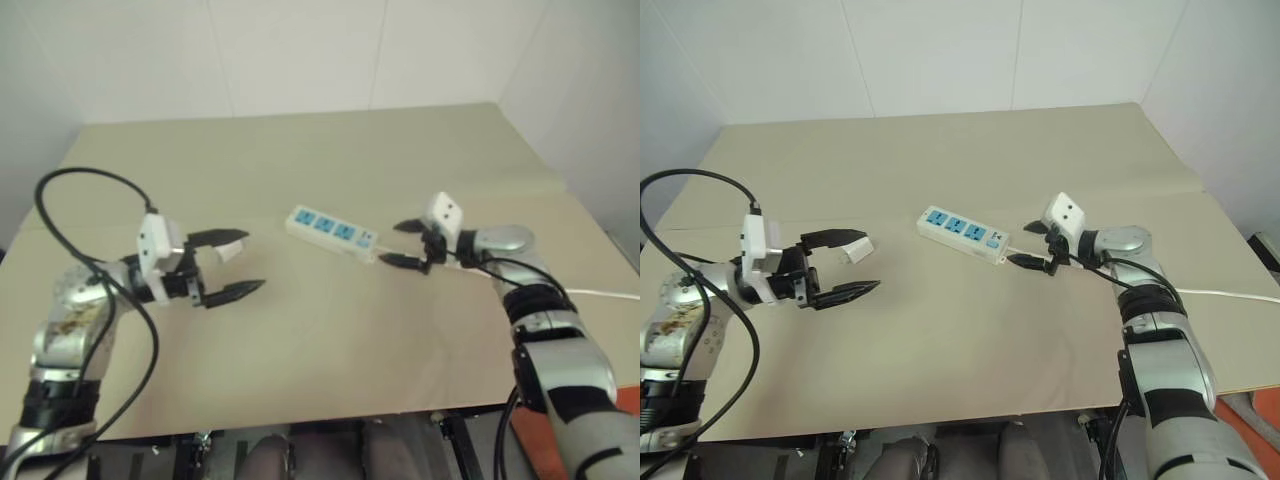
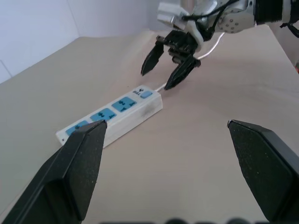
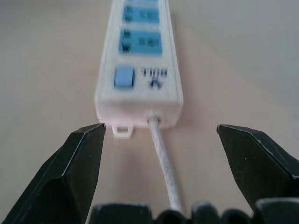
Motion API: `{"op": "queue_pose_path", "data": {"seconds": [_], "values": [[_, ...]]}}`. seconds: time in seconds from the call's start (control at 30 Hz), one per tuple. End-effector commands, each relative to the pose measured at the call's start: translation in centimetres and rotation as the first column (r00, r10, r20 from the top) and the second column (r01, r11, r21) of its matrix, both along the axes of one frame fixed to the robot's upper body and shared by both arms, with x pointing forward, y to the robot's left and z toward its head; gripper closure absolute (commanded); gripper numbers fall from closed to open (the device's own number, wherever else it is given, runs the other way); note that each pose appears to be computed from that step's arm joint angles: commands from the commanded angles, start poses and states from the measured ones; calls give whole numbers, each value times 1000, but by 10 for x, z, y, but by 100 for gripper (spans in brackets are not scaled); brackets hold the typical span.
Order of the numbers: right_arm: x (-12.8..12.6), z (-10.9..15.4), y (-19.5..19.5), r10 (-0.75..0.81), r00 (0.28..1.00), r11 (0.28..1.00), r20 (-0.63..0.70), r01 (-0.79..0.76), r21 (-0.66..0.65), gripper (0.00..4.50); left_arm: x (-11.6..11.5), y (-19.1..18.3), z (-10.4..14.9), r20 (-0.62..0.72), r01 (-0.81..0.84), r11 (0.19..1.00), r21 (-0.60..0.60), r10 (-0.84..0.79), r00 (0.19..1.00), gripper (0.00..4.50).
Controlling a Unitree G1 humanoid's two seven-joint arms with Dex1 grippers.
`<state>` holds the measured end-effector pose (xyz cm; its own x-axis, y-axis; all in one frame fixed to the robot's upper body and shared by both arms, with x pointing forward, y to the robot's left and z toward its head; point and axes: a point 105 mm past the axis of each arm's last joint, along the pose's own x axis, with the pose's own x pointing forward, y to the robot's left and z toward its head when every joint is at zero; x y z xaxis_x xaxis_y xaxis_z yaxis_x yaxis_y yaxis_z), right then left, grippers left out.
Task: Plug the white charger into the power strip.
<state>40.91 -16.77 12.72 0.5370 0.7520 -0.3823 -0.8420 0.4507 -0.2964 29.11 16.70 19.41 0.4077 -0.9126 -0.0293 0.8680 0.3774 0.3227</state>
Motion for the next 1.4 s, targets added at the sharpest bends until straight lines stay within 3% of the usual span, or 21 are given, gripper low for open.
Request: {"op": "queue_pose_path", "data": {"seconds": [0.03,0.17,0.27,0.63,0.83,1.0,1.27,1.4], "values": [[3,1,2,9,1000,999,20,-9,-32,2,-1,-6,5,29,12,1000,7,-12,999,0],[9,-4,2,-48,999,999,-9,47,-24,2,1,-9,1,22,10,1000,6,-10,1000,0],[11,-5,2,-65,998,998,-17,64,-29,62,0,-13,0,20,22,1000,1,-22,1000,0],[9,-4,4,-41,999,999,-21,41,-16,447,3,-14,-1,28,21,1000,2,-21,999,0],[3,6,4,21,1000,1000,17,-21,-1,449,3,-15,0,35,19,1000,-5,-18,999,0],[-18,14,-6,85,995,996,60,-86,27,449,2,-9,1,35,3,1000,-3,-3,999,0],[-57,7,-40,-18,998,1000,52,18,9,449,0,-5,3,24,4,1000,13,-4,1000,0],[-62,5,-44,-94,994,995,54,93,26,449,4,-7,6,27,14,1000,-1,-14,1000,0]]}}
